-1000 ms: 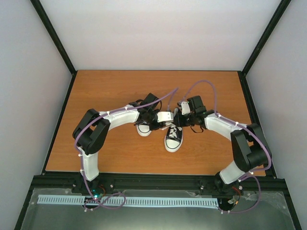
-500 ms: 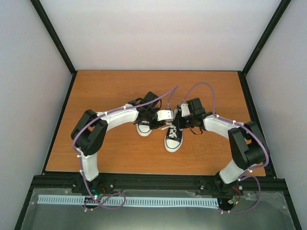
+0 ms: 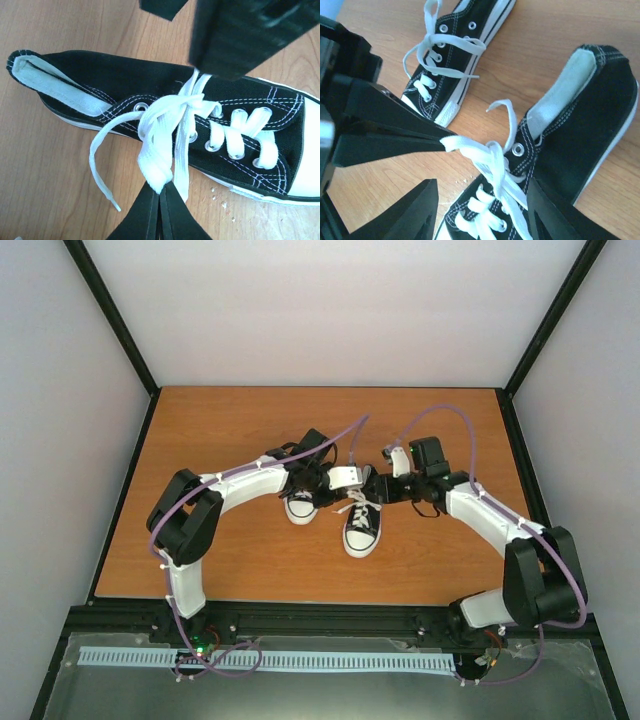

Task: Tie the shoes
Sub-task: Tie the shoelace on the shoe.

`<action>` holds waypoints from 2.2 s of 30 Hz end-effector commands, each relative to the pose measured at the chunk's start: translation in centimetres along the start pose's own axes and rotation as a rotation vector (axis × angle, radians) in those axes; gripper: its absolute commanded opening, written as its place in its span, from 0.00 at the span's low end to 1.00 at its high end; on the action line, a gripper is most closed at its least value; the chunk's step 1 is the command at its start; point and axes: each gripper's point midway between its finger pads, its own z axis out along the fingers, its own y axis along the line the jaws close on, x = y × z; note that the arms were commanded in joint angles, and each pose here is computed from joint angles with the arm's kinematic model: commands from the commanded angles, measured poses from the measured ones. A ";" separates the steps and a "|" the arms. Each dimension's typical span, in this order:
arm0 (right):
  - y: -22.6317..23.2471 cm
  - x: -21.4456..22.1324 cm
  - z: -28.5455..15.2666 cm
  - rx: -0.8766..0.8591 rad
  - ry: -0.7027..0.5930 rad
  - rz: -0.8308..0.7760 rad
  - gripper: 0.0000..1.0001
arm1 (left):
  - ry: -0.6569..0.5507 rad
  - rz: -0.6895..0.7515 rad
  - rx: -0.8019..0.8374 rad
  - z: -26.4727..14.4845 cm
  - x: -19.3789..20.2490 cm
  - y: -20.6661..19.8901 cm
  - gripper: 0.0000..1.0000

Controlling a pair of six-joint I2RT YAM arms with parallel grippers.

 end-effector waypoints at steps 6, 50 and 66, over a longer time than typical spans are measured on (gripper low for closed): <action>-1.5 3.2 1.6 -0.038 0.138 -0.014 0.53 | -0.071 0.001 -0.049 -0.7 -2.2 1.5 0.01; -3.4 9.0 2.4 -0.113 0.277 0.182 0.03 | -0.023 -0.002 -0.246 1.2 -0.1 5.8 0.01; -3.5 10.2 2.3 -0.104 0.316 0.220 0.03 | 0.017 0.101 -0.128 0.6 0.7 3.5 0.01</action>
